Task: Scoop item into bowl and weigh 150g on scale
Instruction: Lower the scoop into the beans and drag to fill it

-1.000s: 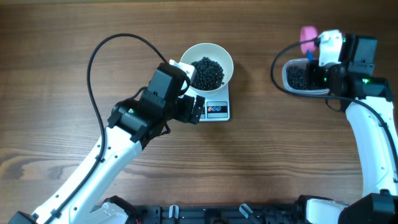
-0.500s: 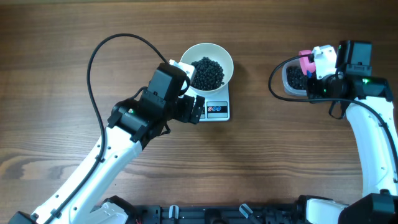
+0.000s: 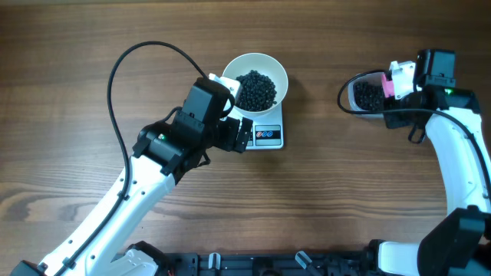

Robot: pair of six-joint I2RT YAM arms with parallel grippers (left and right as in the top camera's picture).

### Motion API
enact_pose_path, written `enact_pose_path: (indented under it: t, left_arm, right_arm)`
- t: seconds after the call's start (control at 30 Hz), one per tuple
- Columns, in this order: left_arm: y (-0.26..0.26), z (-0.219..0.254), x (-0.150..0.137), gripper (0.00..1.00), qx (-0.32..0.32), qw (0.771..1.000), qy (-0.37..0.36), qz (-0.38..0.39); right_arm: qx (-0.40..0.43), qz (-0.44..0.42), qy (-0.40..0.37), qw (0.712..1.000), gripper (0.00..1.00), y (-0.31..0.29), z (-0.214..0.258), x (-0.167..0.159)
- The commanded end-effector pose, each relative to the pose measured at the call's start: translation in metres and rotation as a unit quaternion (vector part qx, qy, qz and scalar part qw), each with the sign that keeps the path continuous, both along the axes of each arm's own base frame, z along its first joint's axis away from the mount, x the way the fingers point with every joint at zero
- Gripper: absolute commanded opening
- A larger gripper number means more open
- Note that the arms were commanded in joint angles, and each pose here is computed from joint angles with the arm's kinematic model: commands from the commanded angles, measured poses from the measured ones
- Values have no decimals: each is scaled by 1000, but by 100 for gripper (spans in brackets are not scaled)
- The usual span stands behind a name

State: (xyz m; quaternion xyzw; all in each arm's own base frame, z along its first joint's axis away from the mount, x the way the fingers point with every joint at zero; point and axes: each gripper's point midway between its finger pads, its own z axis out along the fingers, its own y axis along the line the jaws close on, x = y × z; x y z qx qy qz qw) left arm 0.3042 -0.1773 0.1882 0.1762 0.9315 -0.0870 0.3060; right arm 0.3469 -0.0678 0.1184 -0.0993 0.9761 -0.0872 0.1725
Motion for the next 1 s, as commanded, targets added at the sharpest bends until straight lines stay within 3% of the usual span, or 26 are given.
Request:
enact_pose_path:
  t: [0.0, 0.47, 0.73, 0.97]
  left_arm:
    - [-3, 3, 3, 100, -2, 1000, -4, -6]
    - [-3, 3, 3, 100, -2, 1000, -4, -6]
    - [-3, 3, 3, 100, -2, 1000, -4, -6]
    - [-3, 3, 3, 100, -2, 1000, -4, -6]
  right_arm:
    - [7, -3, 20, 1000, 4, 0, -15, 0]
    - [65, 30, 17, 997, 4, 23, -17, 1]
    - [-27, -3, -2, 1000, 4, -10, -3, 5]
    - [-46, -11, -8, 999, 4, -17, 4, 4]
